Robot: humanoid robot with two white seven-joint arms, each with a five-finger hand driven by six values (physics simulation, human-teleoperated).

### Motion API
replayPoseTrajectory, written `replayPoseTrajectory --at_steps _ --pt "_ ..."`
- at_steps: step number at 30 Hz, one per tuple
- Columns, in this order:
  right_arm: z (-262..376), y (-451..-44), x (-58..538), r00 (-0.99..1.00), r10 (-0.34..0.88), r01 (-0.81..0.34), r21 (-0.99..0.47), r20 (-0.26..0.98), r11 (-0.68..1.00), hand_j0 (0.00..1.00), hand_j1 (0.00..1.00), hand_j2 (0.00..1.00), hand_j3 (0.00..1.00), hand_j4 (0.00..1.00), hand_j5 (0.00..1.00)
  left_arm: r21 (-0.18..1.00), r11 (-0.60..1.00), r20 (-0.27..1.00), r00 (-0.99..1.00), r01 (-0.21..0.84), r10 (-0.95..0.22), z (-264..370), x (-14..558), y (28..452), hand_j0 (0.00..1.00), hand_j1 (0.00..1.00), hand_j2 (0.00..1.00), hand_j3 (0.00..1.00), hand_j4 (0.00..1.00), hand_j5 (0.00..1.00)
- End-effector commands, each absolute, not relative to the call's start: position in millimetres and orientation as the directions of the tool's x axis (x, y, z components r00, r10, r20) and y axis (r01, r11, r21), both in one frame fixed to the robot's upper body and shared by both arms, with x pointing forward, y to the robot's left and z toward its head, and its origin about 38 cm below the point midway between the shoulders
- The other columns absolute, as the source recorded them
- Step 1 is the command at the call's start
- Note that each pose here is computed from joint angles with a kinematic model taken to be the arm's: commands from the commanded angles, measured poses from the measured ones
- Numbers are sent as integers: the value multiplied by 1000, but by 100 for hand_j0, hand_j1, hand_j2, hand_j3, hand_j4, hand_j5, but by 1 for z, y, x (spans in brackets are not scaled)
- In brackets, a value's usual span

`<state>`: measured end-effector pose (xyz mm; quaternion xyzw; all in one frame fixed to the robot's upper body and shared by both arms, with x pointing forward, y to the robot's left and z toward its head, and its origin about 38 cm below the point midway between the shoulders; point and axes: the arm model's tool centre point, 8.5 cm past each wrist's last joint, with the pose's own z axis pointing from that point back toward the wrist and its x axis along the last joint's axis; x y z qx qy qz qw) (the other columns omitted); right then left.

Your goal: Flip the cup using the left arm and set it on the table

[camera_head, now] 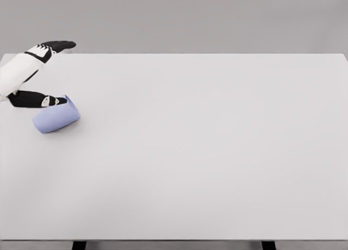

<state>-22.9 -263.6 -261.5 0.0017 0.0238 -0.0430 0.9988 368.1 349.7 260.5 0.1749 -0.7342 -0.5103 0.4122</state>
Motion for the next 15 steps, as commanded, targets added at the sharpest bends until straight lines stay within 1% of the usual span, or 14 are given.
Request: replayPoseTrajectory --at_steps 1,3,4,7,12,15 --pt "-261 -264 -23 995 -86 86 2 -48 996 100 100 100 100 100 100 837 497 545 -438 229 -715 247 375 355 100 100 100 100 100 100" --pt "-261 -264 -23 995 -86 86 2 -48 996 100 100 100 100 100 100 815 529 579 -377 238 -723 245 378 360 100 100 100 100 100 100" --pt "-261 -264 -23 995 -86 86 2 -48 996 100 100 100 100 100 100 788 562 616 -328 254 -716 242 380 363 100 100 100 100 100 100" --pt "-261 -264 -23 995 -86 86 2 -48 996 100 100 100 100 100 100 748 602 661 -230 281 -715 225 384 359 100 100 100 100 100 100" --pt "-261 -264 -23 995 -86 86 2 -48 996 100 100 100 100 100 100 713 599 677 -135 364 -724 193 386 336 100 100 100 100 100 100" --pt "-261 -264 -23 995 -86 86 2 -48 996 100 100 100 100 100 100 707 599 673 -96 377 -734 186 386 335 100 100 100 100 100 100"
